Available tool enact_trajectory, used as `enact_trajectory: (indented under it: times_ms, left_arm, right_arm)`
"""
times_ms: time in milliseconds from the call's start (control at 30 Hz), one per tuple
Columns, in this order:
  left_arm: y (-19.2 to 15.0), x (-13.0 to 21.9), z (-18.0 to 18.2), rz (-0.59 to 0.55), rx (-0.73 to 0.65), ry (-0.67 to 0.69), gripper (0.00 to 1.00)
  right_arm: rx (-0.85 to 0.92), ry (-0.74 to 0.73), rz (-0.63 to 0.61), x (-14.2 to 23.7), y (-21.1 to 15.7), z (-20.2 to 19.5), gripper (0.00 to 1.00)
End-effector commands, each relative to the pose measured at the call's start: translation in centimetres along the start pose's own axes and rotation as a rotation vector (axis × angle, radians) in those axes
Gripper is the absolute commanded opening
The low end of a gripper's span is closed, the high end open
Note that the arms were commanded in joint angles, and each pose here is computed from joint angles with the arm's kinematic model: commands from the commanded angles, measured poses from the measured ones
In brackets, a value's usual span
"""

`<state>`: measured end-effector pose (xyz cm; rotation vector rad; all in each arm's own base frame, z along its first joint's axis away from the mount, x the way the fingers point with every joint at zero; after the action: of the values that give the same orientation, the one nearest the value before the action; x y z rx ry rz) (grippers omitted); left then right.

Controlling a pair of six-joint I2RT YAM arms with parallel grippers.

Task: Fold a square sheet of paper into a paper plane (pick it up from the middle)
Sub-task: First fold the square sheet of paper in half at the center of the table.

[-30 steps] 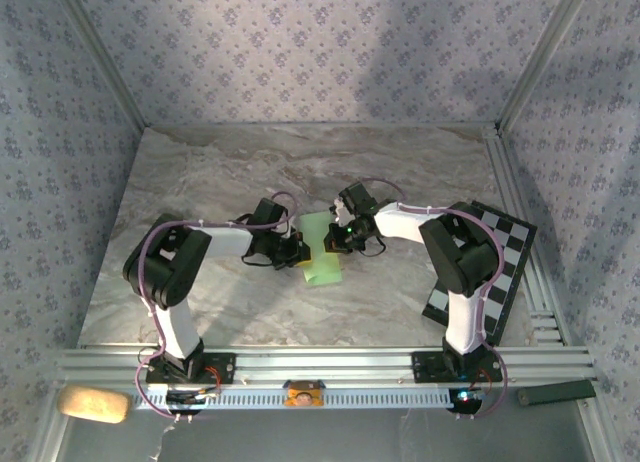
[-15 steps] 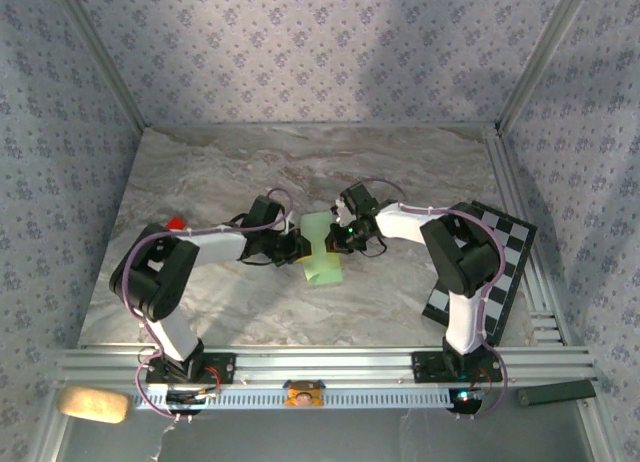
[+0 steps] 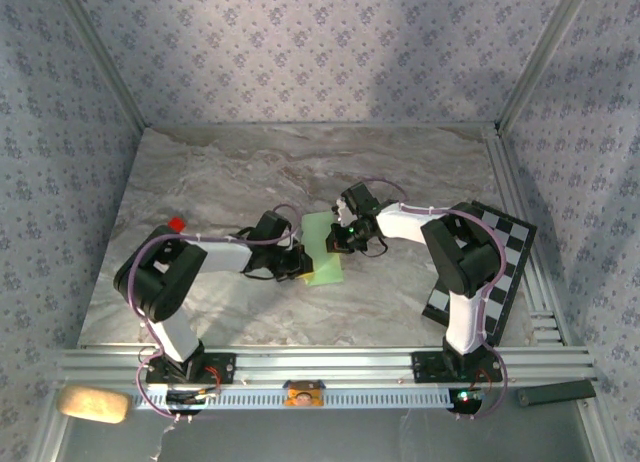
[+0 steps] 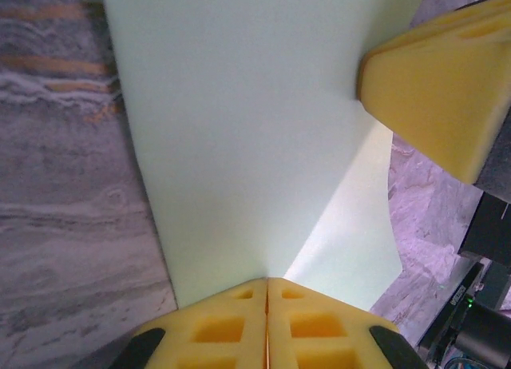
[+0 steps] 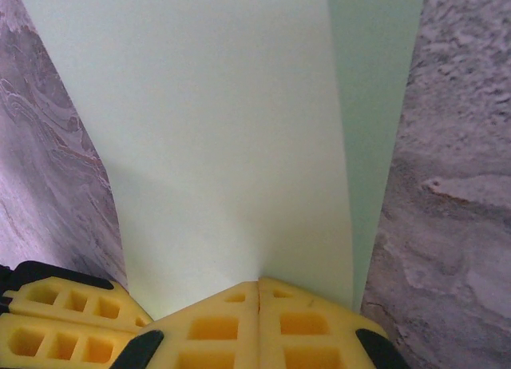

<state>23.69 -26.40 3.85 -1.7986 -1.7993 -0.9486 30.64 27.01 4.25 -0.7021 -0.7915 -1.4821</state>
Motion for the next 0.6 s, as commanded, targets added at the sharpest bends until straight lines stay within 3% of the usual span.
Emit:
enact_trajectory:
  times_ms: [0,333,567]
  left_arm:
    - [-1.8,0.1,1.8,0.029,0.017,0.079,0.08]
    - [0.4,2.1,-3.3,-0.078,-0.067,-0.058,0.13]
    - [-1.4,-0.4,-1.6,0.021,-0.025,-0.039,0.14]
  right_arm:
    - [-0.107,-0.241,0.071,-0.9,-2.7,-6.2,0.0]
    - [-0.108,-0.237,0.069,-0.8,-2.6,-6.1,0.0]
    - [-0.105,-0.238,0.072,-0.9,-2.7,-6.2,0.0]
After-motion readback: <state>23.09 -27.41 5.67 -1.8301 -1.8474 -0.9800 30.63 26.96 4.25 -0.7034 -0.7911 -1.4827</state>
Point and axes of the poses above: each hand's point on the last joint's axis, 136 mm out from that joint toward the fingers, its own x axis back along the fingers, its own z axis along the line the jaws close on, y = z × x, the point moved 3 cm from there along x, back along the fingers, and after that the axes turned 10 degrees about -x, right-handed, at the moved point
